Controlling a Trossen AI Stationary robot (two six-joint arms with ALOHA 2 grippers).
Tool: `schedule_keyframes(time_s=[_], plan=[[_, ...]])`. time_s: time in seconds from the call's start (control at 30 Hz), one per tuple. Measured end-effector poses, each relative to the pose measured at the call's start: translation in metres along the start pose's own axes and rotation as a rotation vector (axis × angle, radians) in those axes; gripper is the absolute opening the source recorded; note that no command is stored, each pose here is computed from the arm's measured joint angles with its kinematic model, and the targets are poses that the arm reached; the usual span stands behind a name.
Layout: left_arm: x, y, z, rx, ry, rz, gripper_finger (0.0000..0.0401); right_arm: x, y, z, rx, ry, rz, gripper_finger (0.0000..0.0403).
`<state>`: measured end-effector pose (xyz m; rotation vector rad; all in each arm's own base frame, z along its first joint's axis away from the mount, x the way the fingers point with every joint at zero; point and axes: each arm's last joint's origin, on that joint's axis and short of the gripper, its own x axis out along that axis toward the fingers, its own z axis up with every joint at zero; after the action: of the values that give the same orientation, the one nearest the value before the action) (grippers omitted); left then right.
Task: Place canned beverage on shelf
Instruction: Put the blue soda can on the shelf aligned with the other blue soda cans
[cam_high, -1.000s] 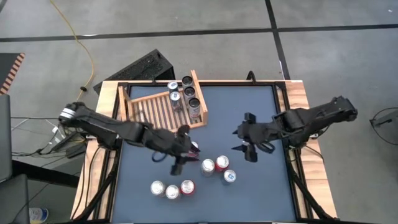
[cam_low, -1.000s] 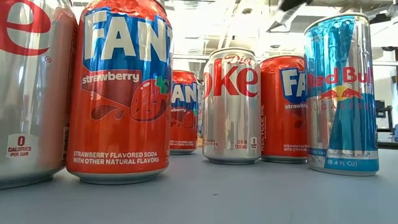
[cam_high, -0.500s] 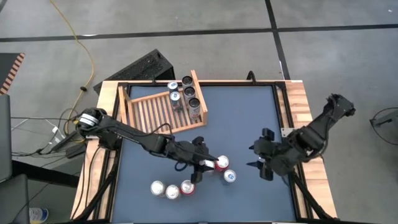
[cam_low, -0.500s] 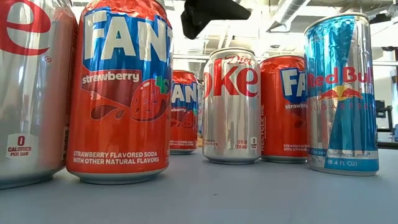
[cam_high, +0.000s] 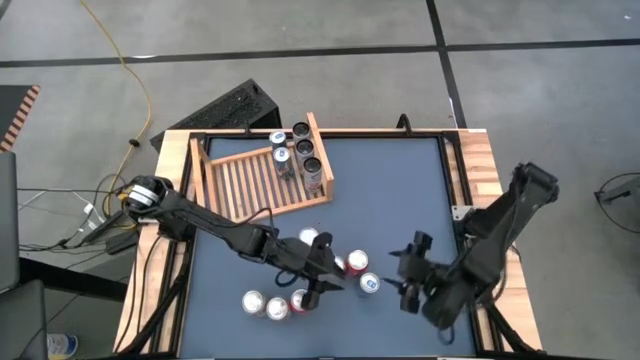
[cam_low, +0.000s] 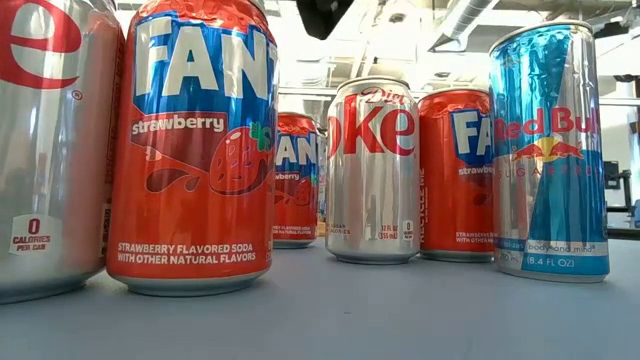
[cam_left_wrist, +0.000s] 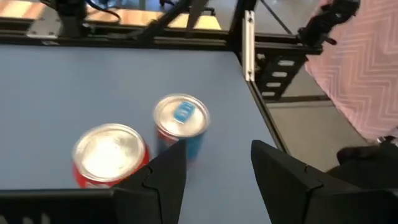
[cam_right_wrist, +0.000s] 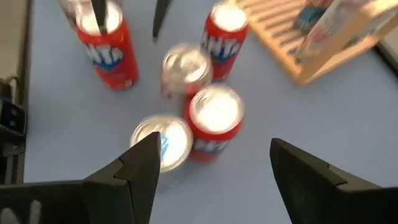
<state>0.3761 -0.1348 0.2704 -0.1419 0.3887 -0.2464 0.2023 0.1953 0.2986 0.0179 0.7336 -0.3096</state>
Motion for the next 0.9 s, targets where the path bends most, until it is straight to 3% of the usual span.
schedule_keyframes(time_s=[0.3,0.9], plan=[[-0.001,-0.016,-0.005,0.018,0.01,0.0,0.0167,0.049,0.043,-0.019,0.079,-0.028,-0.067,0.0276],[-0.002,-0.019,-0.009,0.004,0.032,0.055,0.0167,0.061,0.054,-0.027,0.123,-0.089,-0.095,0.0276]])
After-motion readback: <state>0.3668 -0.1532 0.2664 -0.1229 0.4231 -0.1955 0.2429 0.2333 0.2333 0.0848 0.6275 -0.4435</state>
